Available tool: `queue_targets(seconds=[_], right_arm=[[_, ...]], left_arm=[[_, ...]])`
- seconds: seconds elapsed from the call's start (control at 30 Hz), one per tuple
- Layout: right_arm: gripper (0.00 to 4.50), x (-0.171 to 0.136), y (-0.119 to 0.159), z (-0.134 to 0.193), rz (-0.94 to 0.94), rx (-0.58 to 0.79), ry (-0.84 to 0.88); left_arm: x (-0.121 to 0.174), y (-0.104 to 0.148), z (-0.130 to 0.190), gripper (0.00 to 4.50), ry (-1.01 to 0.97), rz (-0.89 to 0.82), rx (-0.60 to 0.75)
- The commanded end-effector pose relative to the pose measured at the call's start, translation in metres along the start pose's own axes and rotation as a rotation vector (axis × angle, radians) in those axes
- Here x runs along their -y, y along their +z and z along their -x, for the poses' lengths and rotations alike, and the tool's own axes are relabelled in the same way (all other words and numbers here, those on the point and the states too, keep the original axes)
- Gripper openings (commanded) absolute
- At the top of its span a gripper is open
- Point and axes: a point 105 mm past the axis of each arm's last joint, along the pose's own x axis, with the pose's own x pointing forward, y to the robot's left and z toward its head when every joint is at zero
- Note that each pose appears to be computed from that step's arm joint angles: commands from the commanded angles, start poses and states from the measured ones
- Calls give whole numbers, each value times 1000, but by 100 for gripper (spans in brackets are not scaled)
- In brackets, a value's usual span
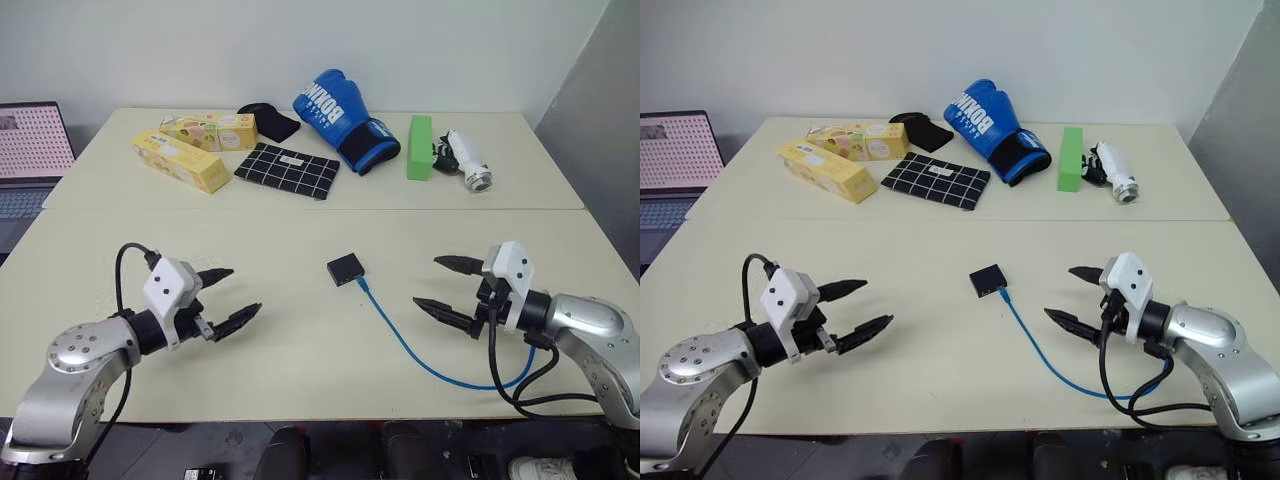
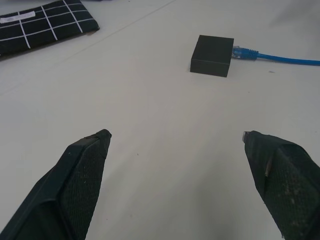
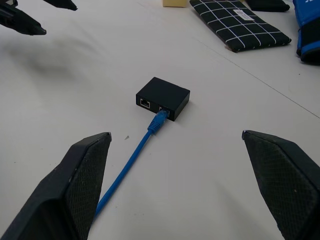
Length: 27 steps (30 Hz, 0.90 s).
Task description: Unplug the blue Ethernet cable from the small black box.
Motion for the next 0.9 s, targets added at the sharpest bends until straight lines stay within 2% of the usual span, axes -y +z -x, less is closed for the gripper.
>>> queue_targets(seconds=[0.03,0.53,0.7,0.8,0.9], right_arm=[[445,-2,9,-2,26,30,21],[445,-4,6,-8,7,31,5],[445,-6,3,-17,-22,30,-12],[445,2,-7,-35,-67,3,-107],[445,6,-18,-52,-90,-34,-178]], left_arm=[[3,11,3,450,-20,-45,26],[8,4,1,450,-40,-45,-5],[9,12,1,450,-56,-48,32],[14,26,-1,450,-118,-56,111],[21,32,-1,450,-198,-52,133]])
